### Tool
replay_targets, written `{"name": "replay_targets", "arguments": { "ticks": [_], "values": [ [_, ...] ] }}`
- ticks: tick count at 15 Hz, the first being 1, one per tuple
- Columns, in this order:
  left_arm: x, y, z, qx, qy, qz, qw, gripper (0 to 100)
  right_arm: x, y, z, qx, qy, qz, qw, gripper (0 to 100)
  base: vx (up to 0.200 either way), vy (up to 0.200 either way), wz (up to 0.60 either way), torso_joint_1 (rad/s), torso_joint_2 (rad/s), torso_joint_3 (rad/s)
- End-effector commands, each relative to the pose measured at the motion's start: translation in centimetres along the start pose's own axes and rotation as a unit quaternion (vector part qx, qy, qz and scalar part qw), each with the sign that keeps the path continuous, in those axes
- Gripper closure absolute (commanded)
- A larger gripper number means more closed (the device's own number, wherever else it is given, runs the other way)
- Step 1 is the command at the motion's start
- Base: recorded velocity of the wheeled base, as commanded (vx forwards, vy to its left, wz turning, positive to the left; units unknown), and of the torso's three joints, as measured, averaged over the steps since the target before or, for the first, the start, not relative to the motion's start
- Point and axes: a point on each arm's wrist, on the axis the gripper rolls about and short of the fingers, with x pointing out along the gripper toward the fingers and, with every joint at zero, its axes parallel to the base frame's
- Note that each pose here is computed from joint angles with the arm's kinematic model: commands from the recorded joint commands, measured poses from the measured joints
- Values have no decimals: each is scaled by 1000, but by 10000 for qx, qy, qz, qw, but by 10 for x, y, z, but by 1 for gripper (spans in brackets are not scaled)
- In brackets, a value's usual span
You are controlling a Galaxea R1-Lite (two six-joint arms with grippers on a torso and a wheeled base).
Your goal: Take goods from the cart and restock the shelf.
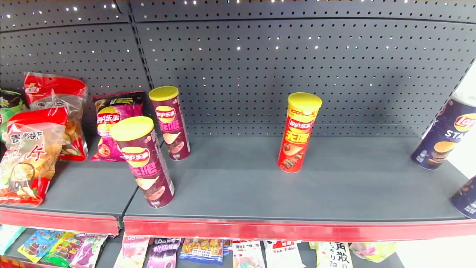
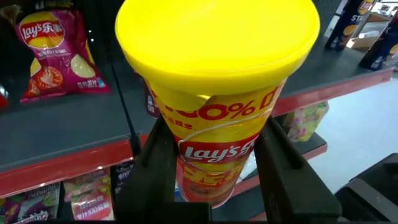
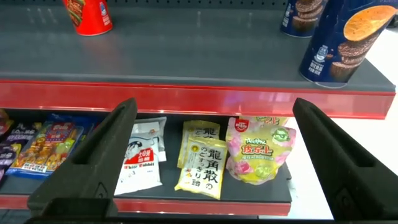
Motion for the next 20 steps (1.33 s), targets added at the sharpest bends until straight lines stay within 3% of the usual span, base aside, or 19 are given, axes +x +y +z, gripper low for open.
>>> {"name": "replay_targets", "arguments": {
  "ticks": [1,4,7,8,9,10,11,12,14,18,20],
  "values": [
    [11,3,4,-44,276,31,9996,100,0,0,0,-6,-3,7,10000,0,0,0,0,0,0,0],
    [23,9,5,229,564,508,9969,100,0,0,0,-6,-3,7,10000,0,0,0,0,0,0,0],
    [23,10,0,404,647,575,9954,100,0,0,2,11,-80,4,10000,0,0,0,0,0,0,0],
    [23,10,0,442,649,573,9953,100,-3,0,18,35,-312,58,9995,0,0,0,0,0,0,0],
    [23,10,0,481,651,586,9950,100,13,-3,90,643,-192,112,9977,0,0,0,0,0,0,0],
    [23,10,-1,491,674,592,9948,100,31,-4,138,1277,-170,192,9915,0,0,0,0,0,0,0],
    [25,11,-4,517,751,597,9940,100,48,-3,159,1210,-36,610,9908,0,0,0,0,0,0,0],
    [26,11,-5,534,782,618,9936,100,53,-1,157,1162,122,888,9892,0,0,0,0,0,0,0],
    [25,11,-8,563,792,624,9933,100,69,9,123,357,862,1931,9767,0,0,0,0,0,0,0],
    [24,11,-7,584,733,577,9939,100,124,30,136,167,1419,2771,9501,0,0,0,0,0,0,0],
    [22,10,-9,588,718,577,9940,100,150,39,137,249,1389,3144,9387,0,0,0,0,0,0,0]
  ]
}}
